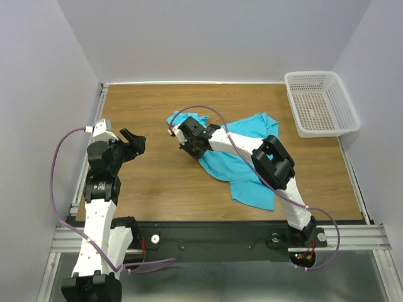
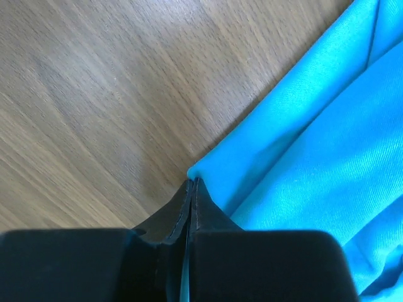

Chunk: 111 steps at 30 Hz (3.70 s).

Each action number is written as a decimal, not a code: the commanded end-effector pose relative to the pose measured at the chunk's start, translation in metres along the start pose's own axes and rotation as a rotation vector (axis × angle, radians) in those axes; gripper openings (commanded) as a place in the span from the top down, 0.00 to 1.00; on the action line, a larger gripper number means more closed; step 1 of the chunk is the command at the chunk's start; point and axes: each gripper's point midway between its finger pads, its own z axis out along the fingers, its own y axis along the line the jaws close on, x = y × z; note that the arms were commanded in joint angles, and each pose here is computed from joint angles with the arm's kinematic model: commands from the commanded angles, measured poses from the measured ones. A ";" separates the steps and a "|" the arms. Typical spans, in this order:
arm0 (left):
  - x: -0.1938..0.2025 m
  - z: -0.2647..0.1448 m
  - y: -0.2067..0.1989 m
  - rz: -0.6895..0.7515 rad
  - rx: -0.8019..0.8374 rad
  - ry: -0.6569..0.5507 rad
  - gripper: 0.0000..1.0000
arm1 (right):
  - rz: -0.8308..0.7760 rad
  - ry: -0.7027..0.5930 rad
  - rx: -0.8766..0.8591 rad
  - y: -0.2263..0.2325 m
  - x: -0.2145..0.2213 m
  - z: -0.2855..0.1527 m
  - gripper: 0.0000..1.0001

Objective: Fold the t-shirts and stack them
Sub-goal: Flatten the tshirt out

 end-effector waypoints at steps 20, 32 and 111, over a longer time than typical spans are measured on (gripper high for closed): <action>0.066 0.001 -0.009 -0.306 0.118 0.148 0.21 | -0.352 -0.459 -1.085 0.140 -0.076 -0.204 0.99; 0.127 0.013 0.025 -0.438 -0.057 0.343 0.25 | -0.339 -0.406 -0.996 0.122 -0.065 -0.178 0.99; 0.169 0.114 -0.055 0.195 -0.004 0.478 0.36 | 0.455 -0.275 0.050 -0.130 -0.047 -0.032 0.99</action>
